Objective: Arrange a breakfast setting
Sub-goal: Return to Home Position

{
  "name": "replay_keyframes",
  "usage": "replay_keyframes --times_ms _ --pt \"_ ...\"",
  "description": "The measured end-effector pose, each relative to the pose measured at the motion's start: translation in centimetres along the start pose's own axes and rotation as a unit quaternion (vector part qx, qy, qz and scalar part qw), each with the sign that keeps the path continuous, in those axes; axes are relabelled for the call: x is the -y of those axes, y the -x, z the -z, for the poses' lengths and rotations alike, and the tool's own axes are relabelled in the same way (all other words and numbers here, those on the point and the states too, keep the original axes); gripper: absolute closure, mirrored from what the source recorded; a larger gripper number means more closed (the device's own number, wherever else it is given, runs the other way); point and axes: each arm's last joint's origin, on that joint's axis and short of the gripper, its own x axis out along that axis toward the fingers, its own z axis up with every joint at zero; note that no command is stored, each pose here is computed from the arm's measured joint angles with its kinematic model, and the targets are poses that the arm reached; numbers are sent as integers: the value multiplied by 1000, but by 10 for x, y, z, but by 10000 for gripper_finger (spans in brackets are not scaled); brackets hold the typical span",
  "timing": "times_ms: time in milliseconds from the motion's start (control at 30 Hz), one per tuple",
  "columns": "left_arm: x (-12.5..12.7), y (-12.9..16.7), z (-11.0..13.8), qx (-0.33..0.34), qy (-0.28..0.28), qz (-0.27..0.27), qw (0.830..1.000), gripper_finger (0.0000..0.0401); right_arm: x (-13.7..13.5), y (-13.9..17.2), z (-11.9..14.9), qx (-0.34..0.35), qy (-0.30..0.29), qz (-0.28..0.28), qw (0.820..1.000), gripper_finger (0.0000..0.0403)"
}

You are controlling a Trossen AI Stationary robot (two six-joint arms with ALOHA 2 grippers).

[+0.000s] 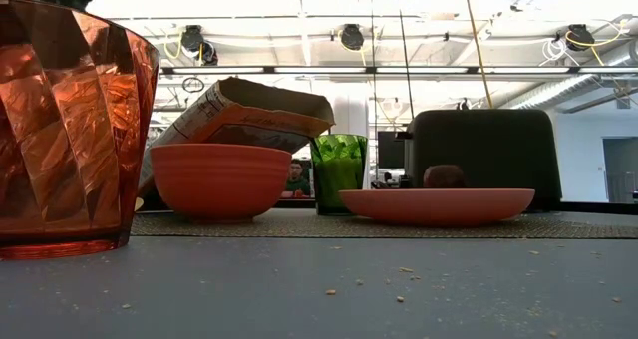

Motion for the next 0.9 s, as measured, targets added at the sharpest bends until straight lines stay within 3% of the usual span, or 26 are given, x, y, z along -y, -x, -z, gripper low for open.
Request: replay_keyframes --times_ms 367,767,900 --pt "3 -14 38 37 -1 -4 999 283 0 0 0 0 1 1 1000 193" --pt "2 -17 41 61 -14 0 998 283 1 11 -1 10 15 0 1000 193" --pt "2 -17 41 61 -16 0 998 283 3 14 12 0 15 0 1000 193"
